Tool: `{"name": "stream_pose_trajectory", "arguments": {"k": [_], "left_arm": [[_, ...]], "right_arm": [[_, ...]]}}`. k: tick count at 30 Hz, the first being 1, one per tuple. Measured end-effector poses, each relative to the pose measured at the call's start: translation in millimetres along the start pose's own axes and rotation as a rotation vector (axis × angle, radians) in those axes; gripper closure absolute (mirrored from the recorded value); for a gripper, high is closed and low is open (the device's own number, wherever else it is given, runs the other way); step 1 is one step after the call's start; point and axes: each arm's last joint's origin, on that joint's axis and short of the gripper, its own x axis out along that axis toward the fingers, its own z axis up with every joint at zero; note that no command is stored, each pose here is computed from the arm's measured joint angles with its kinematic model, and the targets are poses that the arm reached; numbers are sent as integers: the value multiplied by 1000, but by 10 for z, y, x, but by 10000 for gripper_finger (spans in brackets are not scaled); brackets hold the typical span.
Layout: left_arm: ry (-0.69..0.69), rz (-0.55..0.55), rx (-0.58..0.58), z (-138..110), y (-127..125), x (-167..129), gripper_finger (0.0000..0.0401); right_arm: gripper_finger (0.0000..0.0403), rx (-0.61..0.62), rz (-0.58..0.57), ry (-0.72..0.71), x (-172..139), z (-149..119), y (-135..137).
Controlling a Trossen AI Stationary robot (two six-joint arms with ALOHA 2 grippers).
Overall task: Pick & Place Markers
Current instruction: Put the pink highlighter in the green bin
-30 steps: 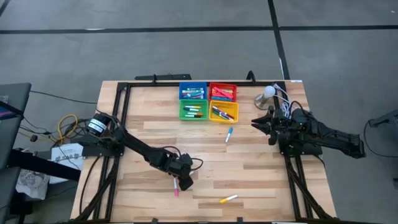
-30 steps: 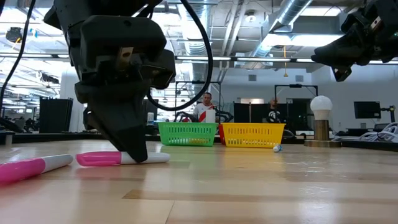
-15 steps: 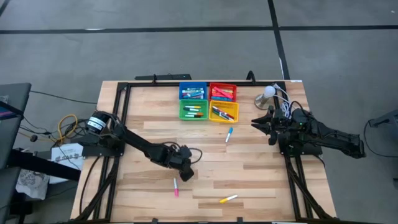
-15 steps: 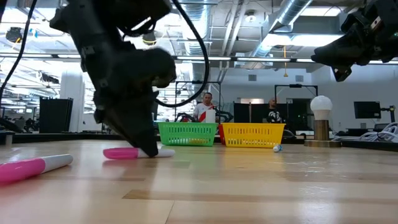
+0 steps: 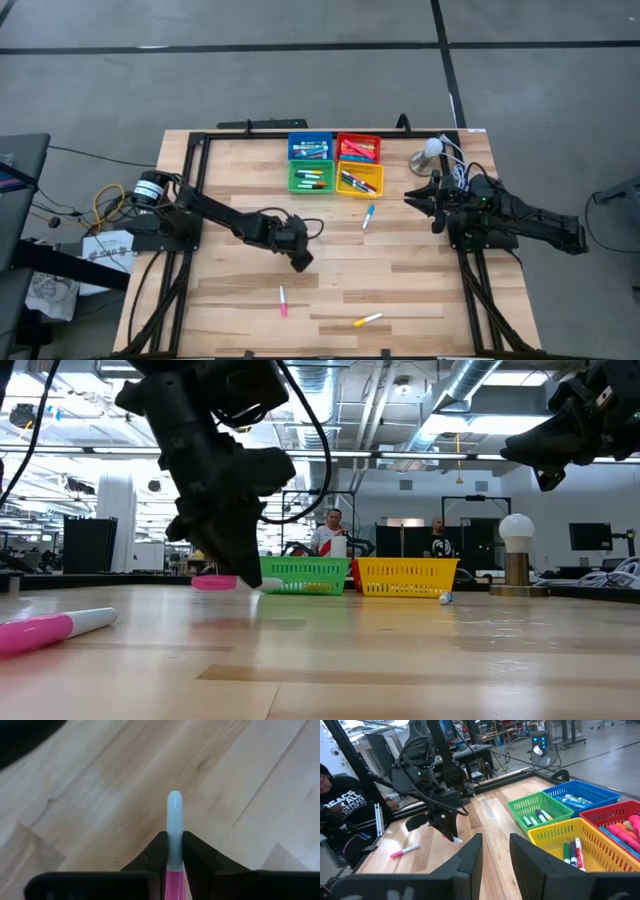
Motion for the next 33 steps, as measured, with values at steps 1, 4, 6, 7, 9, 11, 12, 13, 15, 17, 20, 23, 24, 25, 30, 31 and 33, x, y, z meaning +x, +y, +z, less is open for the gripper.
{"name": "stream_pose_trajectory", "arguments": {"k": [1,4,6,7,9,11,12,13,15,17,20,23,24,25,30,31,33], "left_arm": [[0,-2,0,0,-3,-2,354],[15,-36,-17,14,-10,-34,352],[19,-87,-40,56,-22,-82,351],[24,-119,-46,77,-28,-117,351],[10,-189,-67,150,-35,-208,351],[-12,-264,-77,235,-36,-325,351],[-27,-301,-77,281,-29,-392,351],[-50,-339,-76,333,-20,-458,351],[-93,-406,-76,430,10,-599,350],[-148,-479,-75,533,49,-756,350],[-243,-558,-73,663,128,-998,350],[-349,-610,-81,774,224,-1229,350],[-385,-628,-89,808,255,-1300,350],[-419,-643,-97,839,288,-1372,350],[-585,-711,-94,949,412,-1675,350],[-615,-729,-93,967,427,-1728,350],[-655,-755,-92,988,453,-1810,350]], "right_arm": [[316,0,0,0,0,0,0],[316,0,0,0,0,0,0],[316,-1,0,0,0,0,0],[316,-1,0,0,0,0,0],[316,-1,0,0,0,0,0],[316,-1,0,0,0,0,0],[316,-1,0,0,0,0,0],[316,-1,0,0,0,0,0],[316,-1,0,0,0,0,0],[316,-1,0,0,0,0,0],[316,-1,0,-1,0,0,0],[316,-1,0,-1,0,1,0],[316,-1,0,0,0,0,0],[316,-1,0,-1,0,0,0],[316,-1,-1,-1,0,0,0],[316,-1,0,0,0,0,0],[316,-1,0,-1,0,0,0]]}}
